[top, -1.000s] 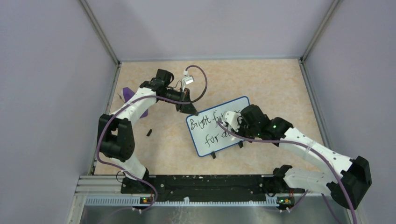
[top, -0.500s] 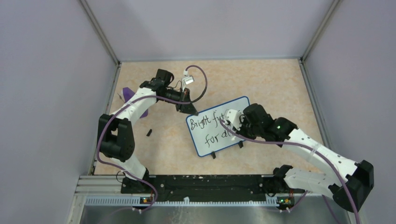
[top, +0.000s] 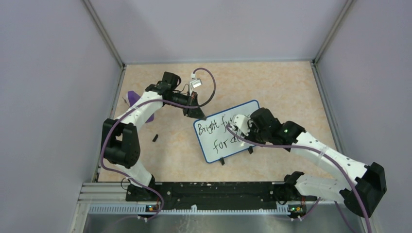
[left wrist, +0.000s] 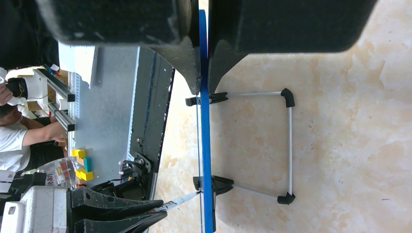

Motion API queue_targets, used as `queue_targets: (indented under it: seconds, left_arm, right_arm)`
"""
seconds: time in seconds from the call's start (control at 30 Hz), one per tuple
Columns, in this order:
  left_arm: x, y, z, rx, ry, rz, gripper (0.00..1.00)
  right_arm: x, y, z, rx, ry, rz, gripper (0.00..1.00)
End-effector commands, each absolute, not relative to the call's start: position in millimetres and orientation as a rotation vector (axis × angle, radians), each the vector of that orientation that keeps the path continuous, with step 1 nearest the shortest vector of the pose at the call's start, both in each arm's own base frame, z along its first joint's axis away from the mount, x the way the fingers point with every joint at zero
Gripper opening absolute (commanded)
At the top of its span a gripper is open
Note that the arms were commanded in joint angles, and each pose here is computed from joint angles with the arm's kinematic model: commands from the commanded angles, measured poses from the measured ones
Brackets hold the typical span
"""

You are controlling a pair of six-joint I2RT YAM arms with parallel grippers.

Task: Write a sentence on the whiteboard
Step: Write a sentence on the whiteboard, then put down the whiteboard on the whiteboard stand.

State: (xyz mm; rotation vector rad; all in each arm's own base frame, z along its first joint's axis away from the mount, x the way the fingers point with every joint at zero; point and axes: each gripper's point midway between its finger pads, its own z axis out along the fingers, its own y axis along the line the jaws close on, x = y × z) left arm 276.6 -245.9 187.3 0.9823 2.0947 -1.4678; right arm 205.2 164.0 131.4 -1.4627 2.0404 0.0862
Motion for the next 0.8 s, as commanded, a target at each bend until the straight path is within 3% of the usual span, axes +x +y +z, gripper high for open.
queue_targets:
  seconds: [0.0, 0.1, 0.27, 0.37, 0.53, 0.77]
  left_arm:
    - [283.8, -238.5, 172.7, 1.003, 2.129, -1.368, 0.0]
    - [285.5, -238.6, 177.8, 1.005, 2.124, -1.358, 0.09]
    - [287.6, -238.5, 187.3, 1.007, 2.114, -1.342, 0.5]
    - [289.9, -238.3, 195.7, 1.01, 2.1, -1.32, 0.67]
    - [301.4, -232.0, 242.0, 1.001, 2.021, -1.259, 0.84]
    - [321.8, -142.2, 289.2, 0.777, 2.018, -0.997, 0.86]
  right_arm:
    - [212.4, 174.2, 163.9, -1.402, 1.956, 0.132, 0.0]
    - [210.2, 184.1, 187.4, -1.373, 1.899, 0.203, 0.0]
    - [209.8, 198.2, 218.5, -1.327, 1.83, 0.287, 0.0]
    - [209.3, 206.1, 233.0, -1.293, 1.808, 0.339, 0.0]
    - [209.7, 216.1, 251.6, -1.243, 1.798, 0.428, 0.0]
    - [212.2, 221.4, 276.9, -1.154, 1.803, 0.55, 0.0]
